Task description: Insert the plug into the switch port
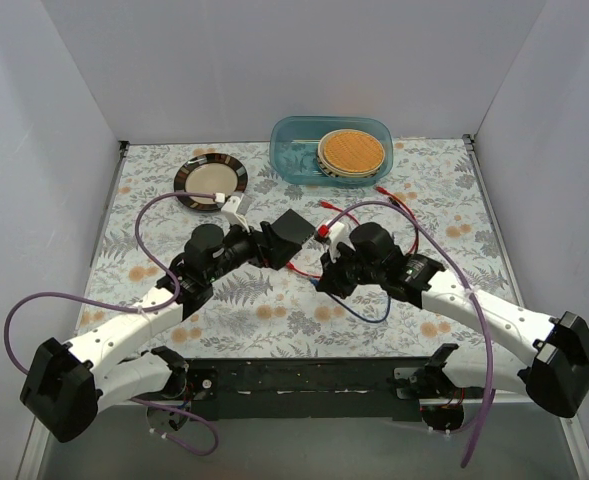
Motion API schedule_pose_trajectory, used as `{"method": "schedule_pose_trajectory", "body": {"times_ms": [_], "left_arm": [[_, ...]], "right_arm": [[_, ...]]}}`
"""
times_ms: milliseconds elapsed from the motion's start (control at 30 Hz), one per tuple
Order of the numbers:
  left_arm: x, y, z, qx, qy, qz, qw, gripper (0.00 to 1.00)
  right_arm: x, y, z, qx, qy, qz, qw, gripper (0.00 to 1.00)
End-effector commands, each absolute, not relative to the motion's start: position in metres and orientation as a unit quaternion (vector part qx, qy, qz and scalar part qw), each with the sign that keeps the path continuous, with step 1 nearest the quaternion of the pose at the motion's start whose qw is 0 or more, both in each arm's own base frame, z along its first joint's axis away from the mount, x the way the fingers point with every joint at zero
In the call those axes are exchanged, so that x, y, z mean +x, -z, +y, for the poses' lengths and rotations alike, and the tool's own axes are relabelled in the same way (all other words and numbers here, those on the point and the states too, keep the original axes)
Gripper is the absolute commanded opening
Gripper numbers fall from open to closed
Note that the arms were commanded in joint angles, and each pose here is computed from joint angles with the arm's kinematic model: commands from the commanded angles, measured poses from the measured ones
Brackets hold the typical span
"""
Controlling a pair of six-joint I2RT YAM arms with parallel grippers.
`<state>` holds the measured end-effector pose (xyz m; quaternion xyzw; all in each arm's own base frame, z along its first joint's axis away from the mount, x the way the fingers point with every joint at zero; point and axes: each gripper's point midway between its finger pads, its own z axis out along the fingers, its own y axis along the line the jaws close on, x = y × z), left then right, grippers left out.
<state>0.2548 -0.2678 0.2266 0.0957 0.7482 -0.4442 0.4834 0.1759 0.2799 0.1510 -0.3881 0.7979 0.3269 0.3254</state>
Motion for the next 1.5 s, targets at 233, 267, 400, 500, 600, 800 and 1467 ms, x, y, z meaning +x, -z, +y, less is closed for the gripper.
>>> {"method": "schedule_pose_trajectory", "body": {"times_ms": [233,267,400,500,600,800,1467], "left_arm": [[0.269,-0.203,-0.251,0.068,0.390,0.777,0.490,0.90],[0.272,-0.201,-0.249,0.064,0.383,0.780,0.491,0.90],[0.279,-0.194,-0.247,0.056,0.375,0.786,0.488,0.89],[0.289,-0.181,-0.248,0.058,0.359,0.802,0.473,0.89],[0.306,-0.168,-0.250,0.063,0.347,0.819,0.453,0.87],[0.355,-0.157,-0.235,0.062,0.328,0.832,0.443,0.75],[0.427,-0.097,-0.238,0.061,0.368,0.862,0.344,0.46]], "right_arm": [[0.236,-0.139,0.227,-0.282,-0.059,0.866,0.410,0.01],[0.240,-0.141,0.227,-0.274,-0.058,0.864,0.419,0.01],[0.250,-0.137,0.227,-0.259,-0.037,0.865,0.428,0.01],[0.257,-0.130,0.237,-0.272,-0.030,0.866,0.418,0.01],[0.265,-0.128,0.251,-0.281,-0.042,0.863,0.417,0.01],[0.285,-0.117,0.269,-0.292,-0.081,0.867,0.396,0.01],[0.311,-0.060,0.314,-0.362,-0.081,0.871,0.323,0.01]]}}
